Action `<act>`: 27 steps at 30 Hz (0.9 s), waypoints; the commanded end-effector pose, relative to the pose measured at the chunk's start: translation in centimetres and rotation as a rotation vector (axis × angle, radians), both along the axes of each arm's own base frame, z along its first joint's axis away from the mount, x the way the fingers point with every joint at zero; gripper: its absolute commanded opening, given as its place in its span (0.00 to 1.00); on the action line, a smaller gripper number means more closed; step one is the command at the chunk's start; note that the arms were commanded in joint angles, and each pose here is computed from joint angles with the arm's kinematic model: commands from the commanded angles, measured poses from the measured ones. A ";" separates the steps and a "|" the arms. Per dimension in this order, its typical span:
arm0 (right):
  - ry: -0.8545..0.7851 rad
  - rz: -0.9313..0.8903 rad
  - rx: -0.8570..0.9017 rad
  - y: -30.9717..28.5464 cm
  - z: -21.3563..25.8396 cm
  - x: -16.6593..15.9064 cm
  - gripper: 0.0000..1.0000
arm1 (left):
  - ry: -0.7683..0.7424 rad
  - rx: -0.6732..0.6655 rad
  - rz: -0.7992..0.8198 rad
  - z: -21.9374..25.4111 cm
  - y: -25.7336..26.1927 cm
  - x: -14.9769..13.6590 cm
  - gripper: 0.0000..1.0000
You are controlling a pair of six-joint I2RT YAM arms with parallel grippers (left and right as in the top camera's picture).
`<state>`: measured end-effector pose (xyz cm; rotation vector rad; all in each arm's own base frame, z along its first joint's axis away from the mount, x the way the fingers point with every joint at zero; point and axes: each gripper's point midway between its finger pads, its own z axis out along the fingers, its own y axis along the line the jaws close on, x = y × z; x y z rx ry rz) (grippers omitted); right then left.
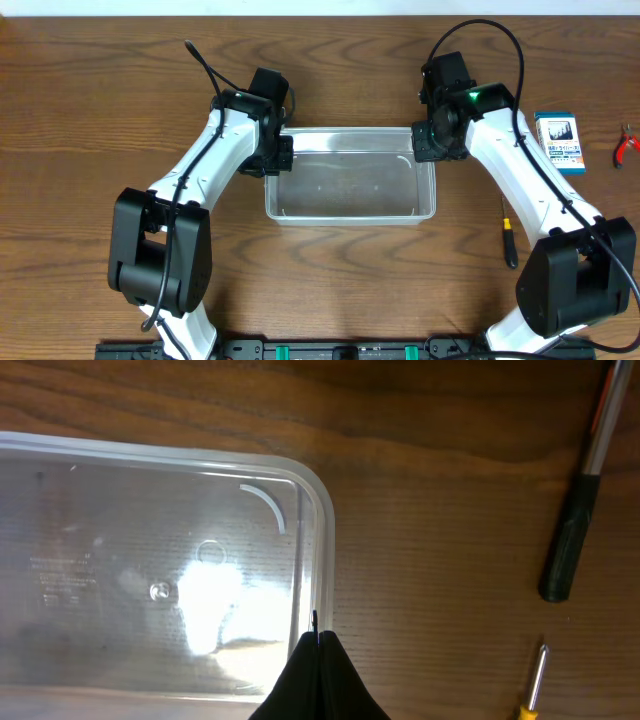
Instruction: Pack container
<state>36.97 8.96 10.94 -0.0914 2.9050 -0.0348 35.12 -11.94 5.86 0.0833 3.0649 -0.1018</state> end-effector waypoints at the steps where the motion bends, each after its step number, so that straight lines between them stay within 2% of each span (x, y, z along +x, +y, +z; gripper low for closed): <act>1: -0.003 -0.029 0.003 -0.3 0.4 -0.1 0.01 | 0.004 -0.001 0.045 0.0 0.2 0.0 0.06; 4: 0.010 -0.039 0.024 0.0 0.3 -0.4 0.01 | 0.005 -0.002 0.057 0.0 0.2 0.0 0.06; 6: 0.019 -0.037 0.027 0.0 0.2 -0.6 0.04 | 0.005 -0.002 0.056 0.0 0.2 0.0 0.14; 9: 0.019 -0.037 0.026 0.0 0.2 -0.6 0.26 | 0.004 -0.002 0.052 0.0 0.2 0.0 0.60; 11: 0.018 -0.037 0.027 0.0 0.2 -0.6 0.44 | 0.001 -0.002 0.048 0.0 0.1 0.0 0.86; 13: 0.018 -0.037 0.027 0.0 0.2 -0.6 0.56 | 0.000 -0.002 0.048 0.0 0.1 0.1 0.95; 15: 0.020 -0.037 0.027 0.0 0.2 -0.6 0.62 | 0.000 -0.003 0.048 0.0 0.1 0.1 0.99; 19: 0.047 -0.034 0.041 0.2 0.1 -1.2 0.72 | -0.006 -0.004 0.045 0.0 0.1 0.2 0.98; 27: 0.085 -0.073 0.055 0.3 -0.2 -2.1 0.74 | -0.058 -0.021 0.045 1.3 -0.4 1.7 0.98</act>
